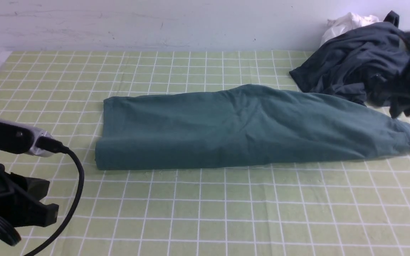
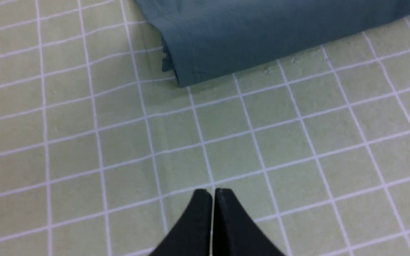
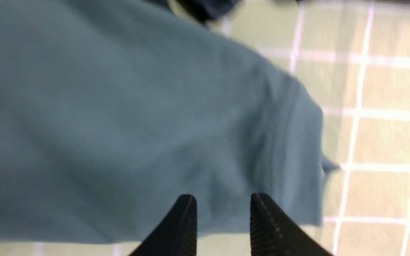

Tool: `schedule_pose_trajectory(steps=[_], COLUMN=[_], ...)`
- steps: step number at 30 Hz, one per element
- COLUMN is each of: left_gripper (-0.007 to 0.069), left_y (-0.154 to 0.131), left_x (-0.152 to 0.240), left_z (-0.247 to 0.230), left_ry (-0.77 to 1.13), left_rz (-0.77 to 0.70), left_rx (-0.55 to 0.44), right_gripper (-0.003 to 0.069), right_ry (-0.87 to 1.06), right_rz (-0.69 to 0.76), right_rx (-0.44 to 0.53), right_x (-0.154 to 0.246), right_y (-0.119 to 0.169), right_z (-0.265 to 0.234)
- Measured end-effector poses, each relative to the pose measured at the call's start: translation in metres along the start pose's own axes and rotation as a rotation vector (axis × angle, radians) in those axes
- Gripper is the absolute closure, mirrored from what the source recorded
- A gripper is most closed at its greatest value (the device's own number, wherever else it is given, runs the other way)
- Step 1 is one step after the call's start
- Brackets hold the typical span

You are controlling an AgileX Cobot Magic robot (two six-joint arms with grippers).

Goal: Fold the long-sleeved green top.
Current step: Use the right arm to clamp the right edge of the fabric

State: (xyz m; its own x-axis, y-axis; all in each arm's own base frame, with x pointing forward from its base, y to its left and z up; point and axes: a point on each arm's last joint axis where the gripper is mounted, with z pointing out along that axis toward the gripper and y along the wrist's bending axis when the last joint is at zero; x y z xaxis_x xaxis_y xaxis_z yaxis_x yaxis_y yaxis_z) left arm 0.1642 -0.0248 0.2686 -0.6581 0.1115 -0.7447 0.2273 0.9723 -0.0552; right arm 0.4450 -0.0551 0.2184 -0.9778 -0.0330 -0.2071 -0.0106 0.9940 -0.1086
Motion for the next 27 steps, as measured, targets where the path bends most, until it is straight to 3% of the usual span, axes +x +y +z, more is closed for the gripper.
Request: schedule_pose_trajectory(steps=[8,14,20,21,25,27], left_gripper=[0.0629,0.0629,0.0629,0.0629,0.0629,0.0629], left_y=[-0.003,-0.003,-0.003,-0.003,-0.003,-0.003], left_x=[-0.004,-0.005,-0.005,-0.005,-0.005,-0.005], left_z=[-0.003,-0.005,-0.005,-0.005,-0.006,-0.007], left_ry=[-0.060,-0.085,-0.086,-0.086,-0.088,-0.092], left_rz=[-0.044,-0.045,-0.045,-0.045,-0.045,-0.045], left_rx=[0.028,0.026,0.026,0.026,0.026,0.026], right_gripper=[0.0200,0.0190,0.0319,0.0398,0.0603,0.0633], right_ry=[0.021,0.008,-0.009,-0.016,-0.045,-0.079], right_rz=[0.227,0.374,0.360,0.335,0.261,0.214], right_rx=[-0.015,-0.118,-0.136,-0.143,-0.155,-0.135], right_x=[0.020,0.020,0.018,0.017,0.017,0.016], right_y=[-0.042,-0.052,-0.051,-0.051,-0.050,-0.052], right_z=[0.041,0.071,0.073,0.072,0.059,0.039])
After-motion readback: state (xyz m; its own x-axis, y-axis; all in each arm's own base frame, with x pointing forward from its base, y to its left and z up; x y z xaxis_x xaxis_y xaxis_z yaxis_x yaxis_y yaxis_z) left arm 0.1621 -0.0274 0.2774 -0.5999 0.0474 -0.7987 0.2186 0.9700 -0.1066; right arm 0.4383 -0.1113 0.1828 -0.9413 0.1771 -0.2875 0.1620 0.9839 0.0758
